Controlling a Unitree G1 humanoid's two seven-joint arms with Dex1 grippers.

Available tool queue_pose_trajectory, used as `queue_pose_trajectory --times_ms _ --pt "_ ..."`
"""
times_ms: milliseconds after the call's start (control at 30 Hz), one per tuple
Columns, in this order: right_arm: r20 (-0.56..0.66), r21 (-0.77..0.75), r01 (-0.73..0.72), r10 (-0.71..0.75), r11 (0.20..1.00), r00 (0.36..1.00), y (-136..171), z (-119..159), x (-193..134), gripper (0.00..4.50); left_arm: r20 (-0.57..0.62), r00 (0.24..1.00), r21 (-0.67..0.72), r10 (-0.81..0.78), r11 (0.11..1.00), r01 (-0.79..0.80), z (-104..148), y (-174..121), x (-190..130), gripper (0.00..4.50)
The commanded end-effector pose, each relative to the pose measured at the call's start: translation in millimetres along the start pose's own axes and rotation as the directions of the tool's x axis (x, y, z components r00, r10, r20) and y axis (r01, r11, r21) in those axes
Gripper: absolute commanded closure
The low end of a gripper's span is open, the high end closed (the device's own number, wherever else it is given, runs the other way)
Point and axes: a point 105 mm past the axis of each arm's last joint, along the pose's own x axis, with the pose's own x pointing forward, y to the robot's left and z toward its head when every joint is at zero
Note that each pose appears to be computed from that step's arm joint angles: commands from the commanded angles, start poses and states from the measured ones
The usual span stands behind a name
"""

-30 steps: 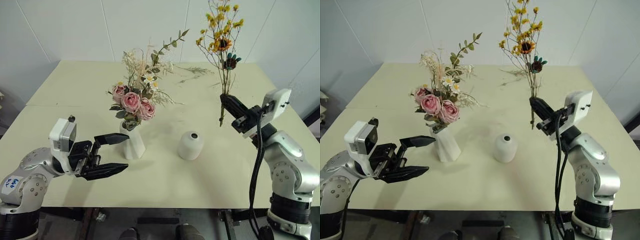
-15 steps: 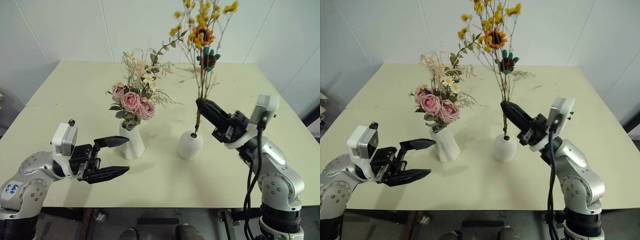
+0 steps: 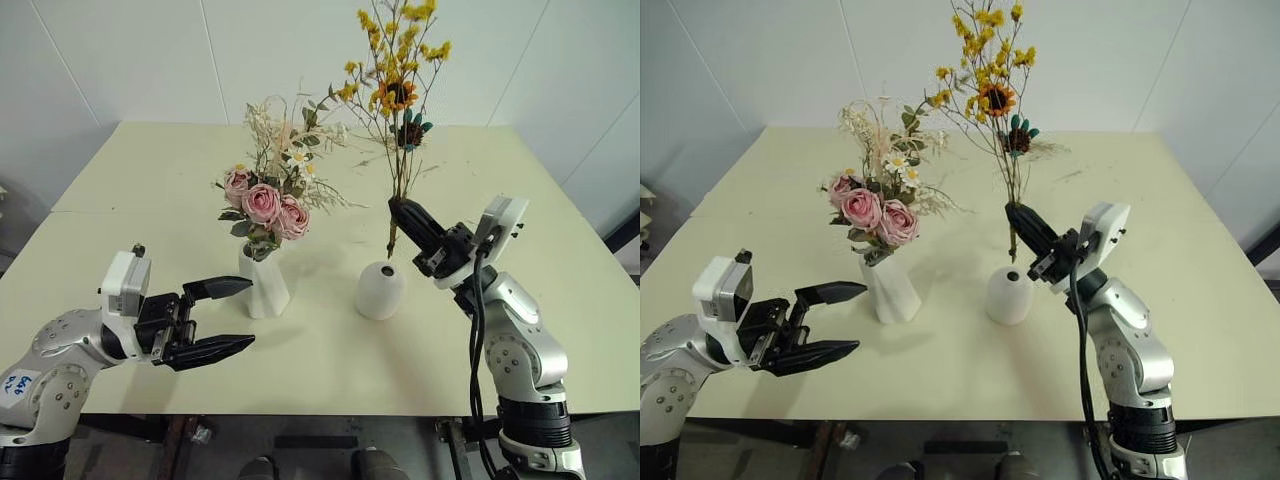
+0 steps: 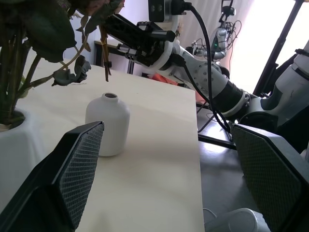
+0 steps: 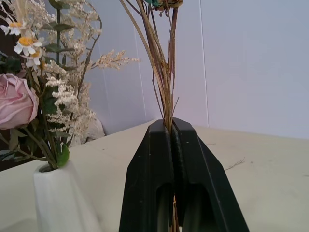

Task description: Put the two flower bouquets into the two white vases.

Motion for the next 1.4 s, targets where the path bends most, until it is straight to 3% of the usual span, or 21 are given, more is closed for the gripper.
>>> queue_pose_trajectory --times_ms 33,1400 --pt "0.035 -0.004 -0.040 0.040 0.999 0.999 9 6 -1 4.48 -0.010 1.000 0.066 0.007 0.998 -0.006 10 -3 -5 0.00" --pt "-0.048 0.023 0.032 -0.031 0.999 0.998 -3 -37 -13 4.48 -0.020 1.000 0.088 0.021 0.996 -0.019 12 6 -10 0.00"
